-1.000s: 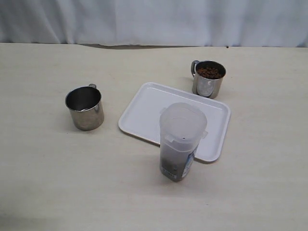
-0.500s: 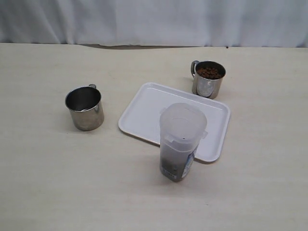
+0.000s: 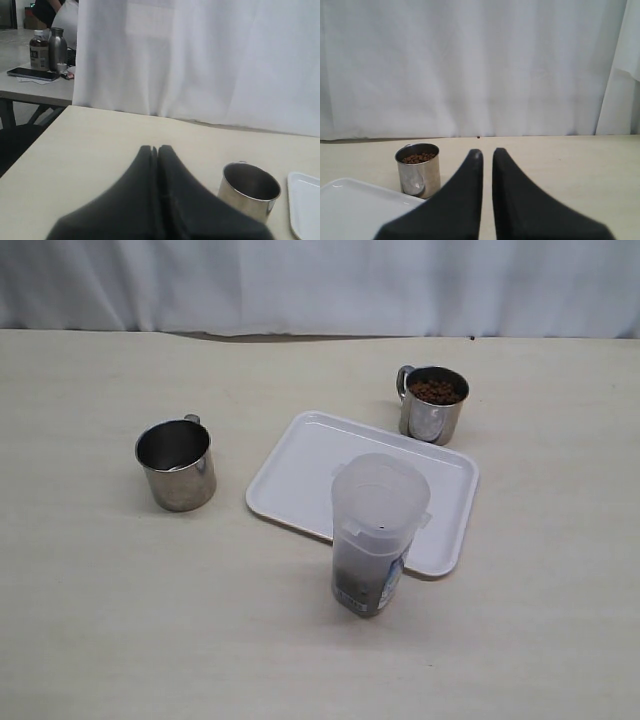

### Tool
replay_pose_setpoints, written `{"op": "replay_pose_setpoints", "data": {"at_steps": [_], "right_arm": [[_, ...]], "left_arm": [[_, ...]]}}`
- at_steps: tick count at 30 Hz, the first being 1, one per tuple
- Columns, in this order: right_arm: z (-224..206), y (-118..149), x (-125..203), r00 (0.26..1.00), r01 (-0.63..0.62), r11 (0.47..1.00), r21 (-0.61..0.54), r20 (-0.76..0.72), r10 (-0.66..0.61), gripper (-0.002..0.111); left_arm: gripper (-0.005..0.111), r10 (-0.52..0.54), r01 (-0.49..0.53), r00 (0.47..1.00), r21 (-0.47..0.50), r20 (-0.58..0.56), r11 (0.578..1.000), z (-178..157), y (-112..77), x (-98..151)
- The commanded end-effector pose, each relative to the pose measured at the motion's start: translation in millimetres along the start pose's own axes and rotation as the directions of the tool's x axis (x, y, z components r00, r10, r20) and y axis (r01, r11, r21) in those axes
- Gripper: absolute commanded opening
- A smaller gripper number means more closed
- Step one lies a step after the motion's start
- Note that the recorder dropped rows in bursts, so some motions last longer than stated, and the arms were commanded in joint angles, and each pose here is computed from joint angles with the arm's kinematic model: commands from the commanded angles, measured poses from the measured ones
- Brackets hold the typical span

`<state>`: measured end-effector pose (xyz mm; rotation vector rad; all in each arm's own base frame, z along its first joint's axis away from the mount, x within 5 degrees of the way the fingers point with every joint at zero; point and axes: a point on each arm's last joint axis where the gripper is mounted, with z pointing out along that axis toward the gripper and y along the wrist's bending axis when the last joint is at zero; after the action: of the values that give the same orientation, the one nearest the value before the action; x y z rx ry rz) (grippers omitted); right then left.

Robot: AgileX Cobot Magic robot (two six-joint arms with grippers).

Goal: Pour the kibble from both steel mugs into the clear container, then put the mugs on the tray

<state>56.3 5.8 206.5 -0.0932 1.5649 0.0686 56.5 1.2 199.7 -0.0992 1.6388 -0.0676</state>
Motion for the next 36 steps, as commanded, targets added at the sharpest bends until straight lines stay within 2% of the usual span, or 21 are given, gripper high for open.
{"op": "replay_pose_setpoints", "data": {"at_steps": [1, 15, 19, 20, 21, 23, 24, 26, 29, 32, 34, 36], "right_arm": [[-0.1, 0.3, 0.6, 1.0, 0.0, 1.0, -0.005, 0.004, 0.0, 0.005], [-0.1, 0.3, 0.6, 1.0, 0.0, 1.0, -0.005, 0.004, 0.0, 0.005], [-1.0, 0.3, -12.0, 0.99, 0.014, 1.0, -0.003, 0.143, -0.014, 0.005], [-1.4, -0.1, -14.7, 0.982, -0.075, 0.997, -0.014, 0.172, 0.076, 0.005], [-2.0, -0.4, -17.5, 0.975, -0.091, 0.996, -0.016, 0.202, 0.093, 0.005], [-6.3, -1.2, -32.2, 0.93, -0.054, 0.999, -0.008, 0.364, 0.053, 0.005], [-9.0, -2.1, -38.2, 0.894, -0.122, 0.992, -0.034, 0.43, 0.124, 0.005], [-11.1, -4.6, -42.3, 0.851, -0.221, 0.973, -0.065, 0.474, 0.225, 0.005], [-13.1, -8.9, -45.1, 0.803, -0.314, 0.946, -0.079, 0.509, 0.31, 0.005], [-18.9, -16.4, -52.0, 0.701, -0.413, 0.905, -0.099, 0.601, 0.385, 0.005], [-17.4, -17.5, -53.0, 0.707, -0.398, 0.915, -0.074, 0.611, 0.357, 0.005], [-4.8, -16.3, -49.9, 0.787, -0.365, 0.931, -0.019, 0.528, 0.319, 0.005]], "left_arm": [[0.0, -0.028, 0.028, 1.0, 0.012, 0.005, 1.0, -0.2, -0.7, 0.3], [0.0, -0.026, 0.026, 1.0, 0.012, 0.005, 1.0, -0.2, -0.7, 0.3], [0.0, -0.024, 0.024, 1.0, 0.012, 0.005, 1.0, -0.2, -0.7, 0.3], [0.0, -0.024, 0.024, 1.0, 0.012, 0.005, 1.0, -0.2, -0.7, 0.3], [0.0, -0.024, 0.024, 1.0, 0.012, 0.005, 1.0, -0.2, -0.7, 0.3], [0.0, -0.024, 0.024, 1.0, 0.012, 0.005, 1.0, -0.2, -0.7, 0.3], [0.0, -0.024, 0.024, 1.0, 0.012, 0.005, 1.0, -0.2, -0.7, 0.3], [0.0, -0.024, 0.024, 1.0, 0.012, 0.005, 1.0, -0.2, -0.7, 0.3], [0.0, -0.024, 0.024, 1.0, 0.012, 0.005, 1.0, -0.2, -0.7, 0.3], [0.0, -0.024, 0.024, 1.0, 0.012, 0.005, 1.0, -0.2, -0.7, 0.3], [0.0, -0.024, 0.024, 1.0, 0.012, 0.005, 1.0, -0.2, -0.7, 0.3], [0.0, -0.024, 0.024, 1.0, 0.012, 0.005, 1.0, -0.2, -0.7, 0.3]]}}
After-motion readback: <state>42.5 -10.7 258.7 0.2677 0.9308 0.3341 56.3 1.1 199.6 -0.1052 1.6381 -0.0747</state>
